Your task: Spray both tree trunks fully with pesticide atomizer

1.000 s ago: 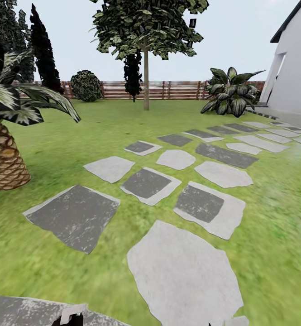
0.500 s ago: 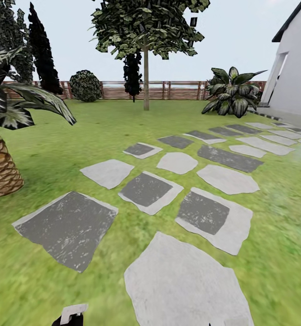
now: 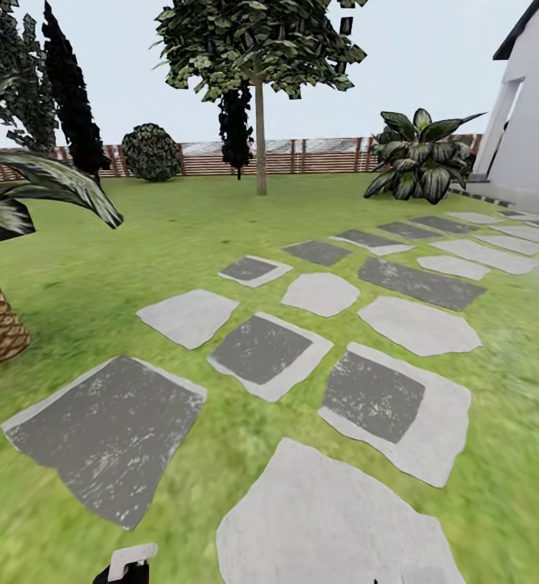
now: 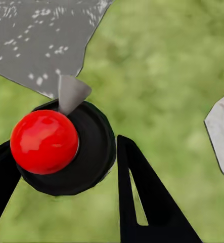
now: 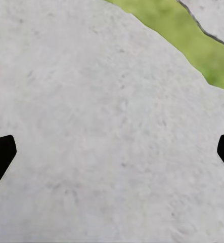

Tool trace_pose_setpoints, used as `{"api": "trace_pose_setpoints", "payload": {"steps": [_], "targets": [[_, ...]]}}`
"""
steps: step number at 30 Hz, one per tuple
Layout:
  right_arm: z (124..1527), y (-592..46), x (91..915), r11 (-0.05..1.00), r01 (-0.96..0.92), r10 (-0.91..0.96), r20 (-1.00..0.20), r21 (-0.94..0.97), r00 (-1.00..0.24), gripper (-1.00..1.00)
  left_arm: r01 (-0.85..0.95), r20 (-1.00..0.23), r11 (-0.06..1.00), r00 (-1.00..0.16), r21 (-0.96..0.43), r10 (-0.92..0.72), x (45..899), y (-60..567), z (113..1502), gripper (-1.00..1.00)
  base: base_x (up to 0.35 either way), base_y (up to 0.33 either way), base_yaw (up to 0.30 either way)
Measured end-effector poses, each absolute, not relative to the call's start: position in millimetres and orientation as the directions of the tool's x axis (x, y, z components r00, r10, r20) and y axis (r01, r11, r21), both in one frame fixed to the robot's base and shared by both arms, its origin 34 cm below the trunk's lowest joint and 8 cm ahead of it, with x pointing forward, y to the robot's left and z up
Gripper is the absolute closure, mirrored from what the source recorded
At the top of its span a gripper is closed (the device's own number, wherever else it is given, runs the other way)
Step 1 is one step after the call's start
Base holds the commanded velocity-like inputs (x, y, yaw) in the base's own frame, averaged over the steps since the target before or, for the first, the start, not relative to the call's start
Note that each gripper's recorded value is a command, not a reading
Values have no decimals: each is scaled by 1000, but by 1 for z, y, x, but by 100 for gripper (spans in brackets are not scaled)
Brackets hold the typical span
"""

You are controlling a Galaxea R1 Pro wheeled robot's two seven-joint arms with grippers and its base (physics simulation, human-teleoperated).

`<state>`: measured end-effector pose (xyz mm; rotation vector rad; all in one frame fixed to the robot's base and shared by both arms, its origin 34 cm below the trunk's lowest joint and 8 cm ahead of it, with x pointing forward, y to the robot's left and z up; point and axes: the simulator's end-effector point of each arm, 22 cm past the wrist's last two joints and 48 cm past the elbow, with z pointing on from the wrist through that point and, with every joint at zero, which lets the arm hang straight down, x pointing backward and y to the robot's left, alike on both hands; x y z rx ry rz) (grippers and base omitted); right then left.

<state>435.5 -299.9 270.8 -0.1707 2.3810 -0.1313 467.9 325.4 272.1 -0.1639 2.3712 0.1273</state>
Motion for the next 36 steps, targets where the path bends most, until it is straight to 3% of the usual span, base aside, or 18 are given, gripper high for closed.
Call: {"api": "trace_pose_setpoints", "payload": {"steps": [36], "targets": [[271,-301,435,986,-85,-162,-672,-145,-723,-100,-155,-694,987,-716,46,-81,468,326,272,100,339,0,0]]}}
